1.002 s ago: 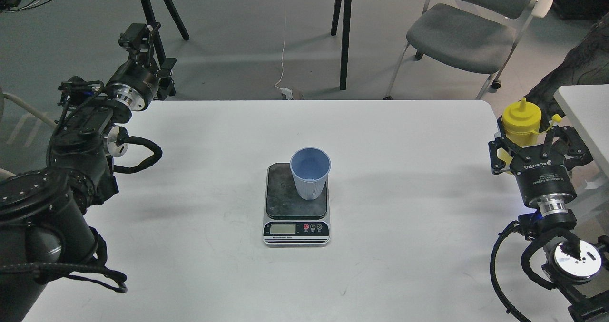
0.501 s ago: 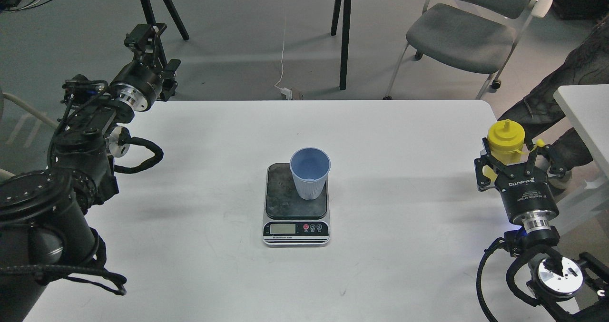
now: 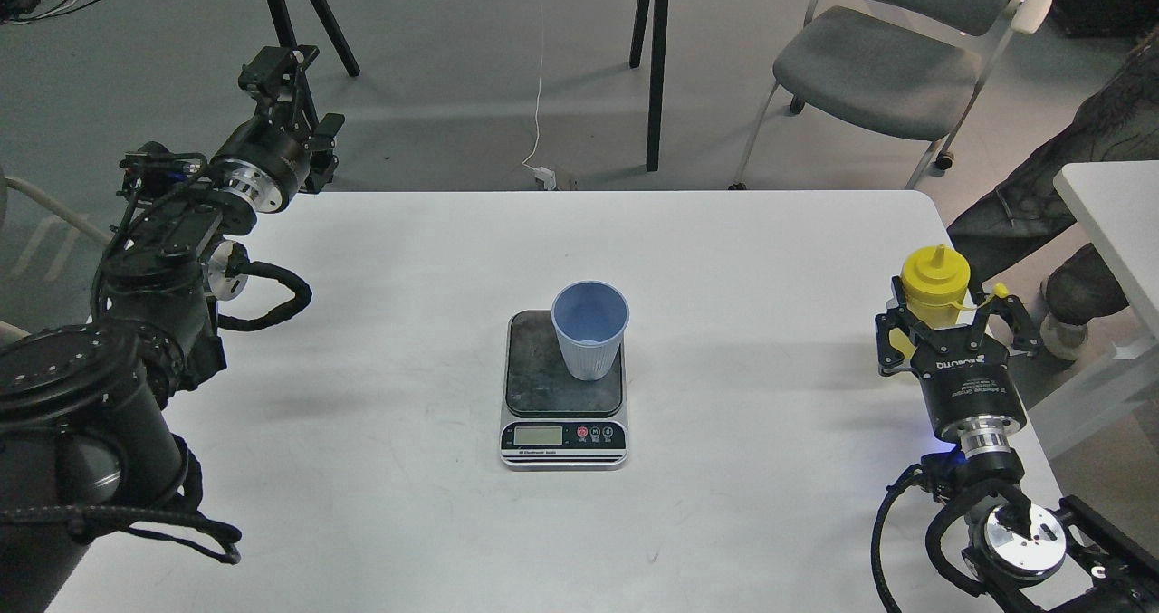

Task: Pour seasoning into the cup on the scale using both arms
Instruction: 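Lower the yellow bottle back onto the table with the right gripper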

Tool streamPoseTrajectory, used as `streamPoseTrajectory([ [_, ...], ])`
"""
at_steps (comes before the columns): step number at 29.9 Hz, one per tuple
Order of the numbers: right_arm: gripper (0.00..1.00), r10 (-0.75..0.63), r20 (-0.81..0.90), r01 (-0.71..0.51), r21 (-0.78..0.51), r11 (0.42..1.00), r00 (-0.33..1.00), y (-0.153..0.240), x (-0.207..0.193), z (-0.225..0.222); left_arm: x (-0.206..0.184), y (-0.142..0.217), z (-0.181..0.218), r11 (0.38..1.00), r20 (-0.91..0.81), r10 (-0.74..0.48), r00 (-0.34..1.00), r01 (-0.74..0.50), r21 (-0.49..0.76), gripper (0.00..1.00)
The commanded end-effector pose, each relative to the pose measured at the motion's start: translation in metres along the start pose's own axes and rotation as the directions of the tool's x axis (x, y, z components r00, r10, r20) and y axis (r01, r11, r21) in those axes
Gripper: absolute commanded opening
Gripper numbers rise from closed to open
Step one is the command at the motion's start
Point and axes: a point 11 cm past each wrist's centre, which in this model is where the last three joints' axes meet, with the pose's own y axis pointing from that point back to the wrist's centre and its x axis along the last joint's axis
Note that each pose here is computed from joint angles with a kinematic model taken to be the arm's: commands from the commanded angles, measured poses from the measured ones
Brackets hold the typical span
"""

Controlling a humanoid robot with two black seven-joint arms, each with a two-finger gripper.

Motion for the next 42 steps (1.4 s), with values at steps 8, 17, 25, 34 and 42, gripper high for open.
streamPoseTrajectory([
  [8, 0.71, 0.014, 0.051, -0.014, -0.008, 1.000, 0.999, 0.006, 0.004, 0.024, -0.002, -0.001, 0.000, 1.000, 0.003, -0.006, 1.000, 0.006, 0.001, 0.90],
  [17, 0.72, 0.042, 0.052, -0.041, -0.008, 0.999, 0.998, 0.017, 0.012, 0.024, -0.011, -0.001, -0.007, 1.000, -0.004, -0.018, 1.000, 0.018, 0.011, 0.90],
  [25, 0.84, 0.058, 0.050, -0.058, -0.009, 0.998, 0.997, 0.023, 0.017, 0.024, -0.012, -0.002, -0.006, 1.000, -0.005, -0.019, 1.000, 0.019, 0.010, 0.90],
  [34, 0.90, 0.075, 0.048, -0.074, -0.010, 0.997, 0.996, 0.030, 0.023, 0.023, -0.012, -0.002, -0.007, 1.000, -0.007, -0.019, 1.000, 0.020, 0.011, 0.90],
  [42, 0.95, 0.092, 0.047, -0.091, -0.014, 0.996, 0.995, 0.036, 0.027, 0.024, -0.012, -0.001, -0.007, 1.000, -0.007, -0.018, 1.000, 0.018, 0.011, 0.90],
])
